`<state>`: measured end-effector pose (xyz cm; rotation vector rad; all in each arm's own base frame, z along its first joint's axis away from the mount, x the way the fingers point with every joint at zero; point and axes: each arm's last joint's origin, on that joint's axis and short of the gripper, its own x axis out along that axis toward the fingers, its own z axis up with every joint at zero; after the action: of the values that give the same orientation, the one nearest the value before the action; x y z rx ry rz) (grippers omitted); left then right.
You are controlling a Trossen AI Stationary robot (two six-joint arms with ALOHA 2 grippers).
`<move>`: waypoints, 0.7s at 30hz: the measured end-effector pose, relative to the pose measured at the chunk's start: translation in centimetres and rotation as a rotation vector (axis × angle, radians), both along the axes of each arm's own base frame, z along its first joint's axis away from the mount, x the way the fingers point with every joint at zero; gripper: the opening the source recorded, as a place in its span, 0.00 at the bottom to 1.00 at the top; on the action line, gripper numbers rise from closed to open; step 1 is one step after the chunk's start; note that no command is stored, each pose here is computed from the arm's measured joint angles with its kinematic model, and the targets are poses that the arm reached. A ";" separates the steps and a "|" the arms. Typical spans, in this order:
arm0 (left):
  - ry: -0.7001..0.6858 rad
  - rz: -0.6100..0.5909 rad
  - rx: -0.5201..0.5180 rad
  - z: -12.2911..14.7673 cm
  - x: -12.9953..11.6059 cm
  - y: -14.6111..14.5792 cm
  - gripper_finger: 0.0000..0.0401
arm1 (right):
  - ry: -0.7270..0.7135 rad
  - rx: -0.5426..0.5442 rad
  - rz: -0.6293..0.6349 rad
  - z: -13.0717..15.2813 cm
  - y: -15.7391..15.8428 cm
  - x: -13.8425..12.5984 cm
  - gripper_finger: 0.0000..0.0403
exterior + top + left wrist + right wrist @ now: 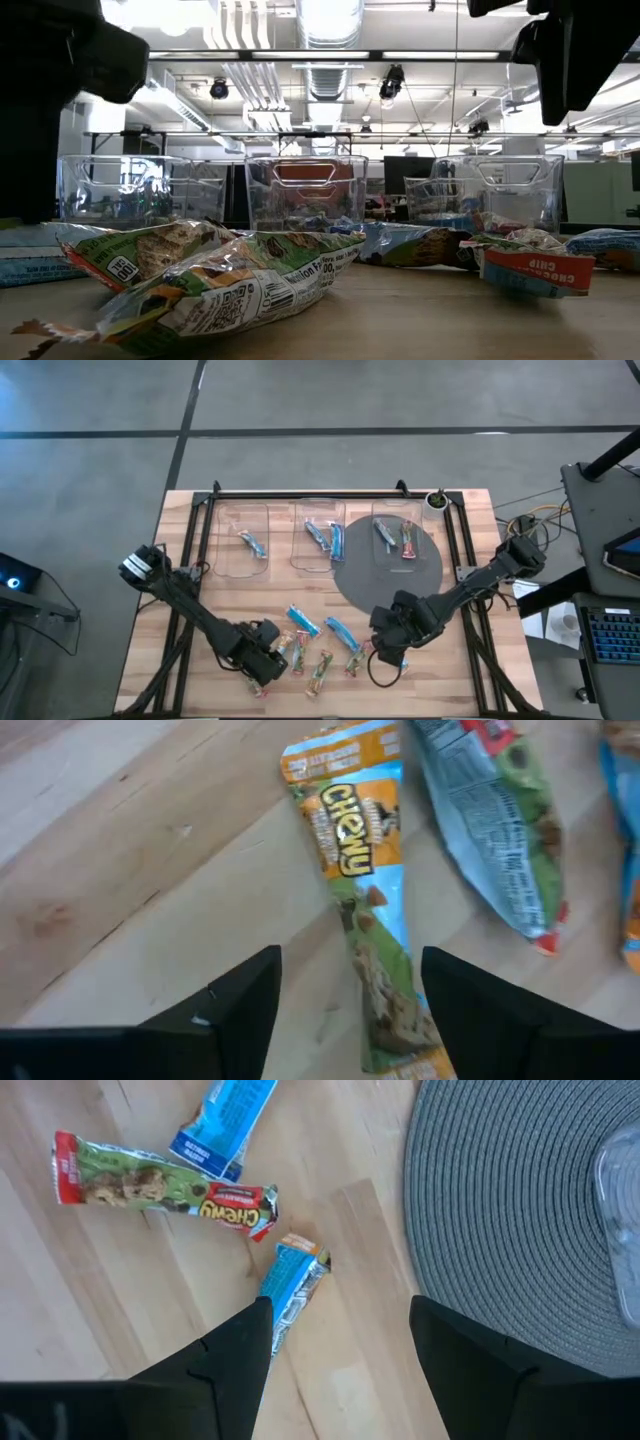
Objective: Pick and place Granola Bars by type
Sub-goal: Put the orange granola bar into the left transparent container
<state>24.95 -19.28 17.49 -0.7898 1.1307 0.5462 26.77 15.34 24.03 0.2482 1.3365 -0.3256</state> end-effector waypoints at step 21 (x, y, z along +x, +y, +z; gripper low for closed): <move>0.062 -0.004 0.044 -1.6 1.0 1.4 0.38 | -0.048 -0.060 0.003 0.0 -0.1 0.2 0.56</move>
<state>25.91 -17.91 15.87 -0.7363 1.1734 0.5941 26.98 15.20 24.02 0.2027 1.2775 -0.3553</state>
